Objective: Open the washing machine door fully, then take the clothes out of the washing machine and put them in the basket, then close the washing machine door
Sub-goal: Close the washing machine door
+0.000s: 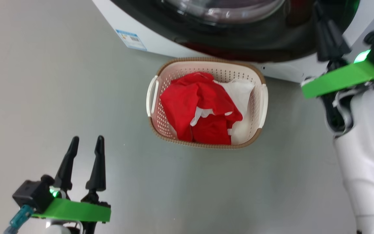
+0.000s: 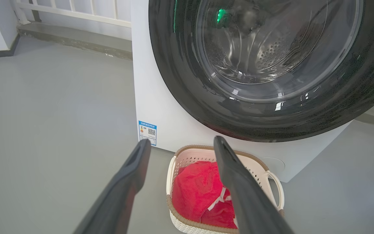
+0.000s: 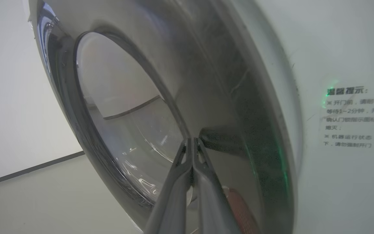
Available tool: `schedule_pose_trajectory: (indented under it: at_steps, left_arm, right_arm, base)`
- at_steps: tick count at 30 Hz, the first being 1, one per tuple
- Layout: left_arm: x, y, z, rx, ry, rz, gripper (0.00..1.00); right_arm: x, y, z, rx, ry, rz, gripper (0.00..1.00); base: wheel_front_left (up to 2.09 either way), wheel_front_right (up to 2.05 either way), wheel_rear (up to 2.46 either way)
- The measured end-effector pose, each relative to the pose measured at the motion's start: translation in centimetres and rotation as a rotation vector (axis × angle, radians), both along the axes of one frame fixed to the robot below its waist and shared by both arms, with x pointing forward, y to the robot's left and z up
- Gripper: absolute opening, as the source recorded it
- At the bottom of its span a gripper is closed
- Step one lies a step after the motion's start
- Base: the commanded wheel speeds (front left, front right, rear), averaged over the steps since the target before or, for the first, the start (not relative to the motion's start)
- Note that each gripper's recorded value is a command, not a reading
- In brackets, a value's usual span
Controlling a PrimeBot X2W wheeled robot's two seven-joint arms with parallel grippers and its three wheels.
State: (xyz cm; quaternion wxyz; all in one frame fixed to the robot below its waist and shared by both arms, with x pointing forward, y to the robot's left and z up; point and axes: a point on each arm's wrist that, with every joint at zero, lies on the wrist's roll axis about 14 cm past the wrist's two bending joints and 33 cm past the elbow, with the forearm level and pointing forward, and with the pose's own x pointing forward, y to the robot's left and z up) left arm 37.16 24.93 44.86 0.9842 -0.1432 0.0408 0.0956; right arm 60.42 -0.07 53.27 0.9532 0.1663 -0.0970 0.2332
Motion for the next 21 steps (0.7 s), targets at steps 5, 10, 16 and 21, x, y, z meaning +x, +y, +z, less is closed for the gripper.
schedule_pose_trajectory:
  at_steps: [5, 10, 16, 21]
  left_arm:
    - [1.0, -0.2, -0.4, -0.008, 0.007, -0.008, 1.0]
    - [1.9, -0.1, -1.2, -0.012, 0.021, -0.008, 1.0]
    - [2.5, 0.1, -1.9, -0.007, 0.036, -0.004, 1.0]
    - [2.5, 0.1, -1.7, -0.008, 0.033, -0.002, 1.0]
  right_arm:
    - [2.1, -0.7, 0.6, 0.023, -0.024, -0.033, 0.0]
    - [3.9, -0.6, 0.7, 0.063, -0.039, -0.047, 0.0]
    - [4.6, 0.4, -0.2, 0.078, -0.038, -0.043, 0.0]
    - [4.3, 0.8, 0.0, 0.048, -0.048, -0.026, 0.02]
  base:
    - [0.0, 0.0, 0.0]
    - [0.0, 0.0, 0.0]
    - [0.0, 0.0, 0.0]
    - [0.0, 0.0, 0.0]
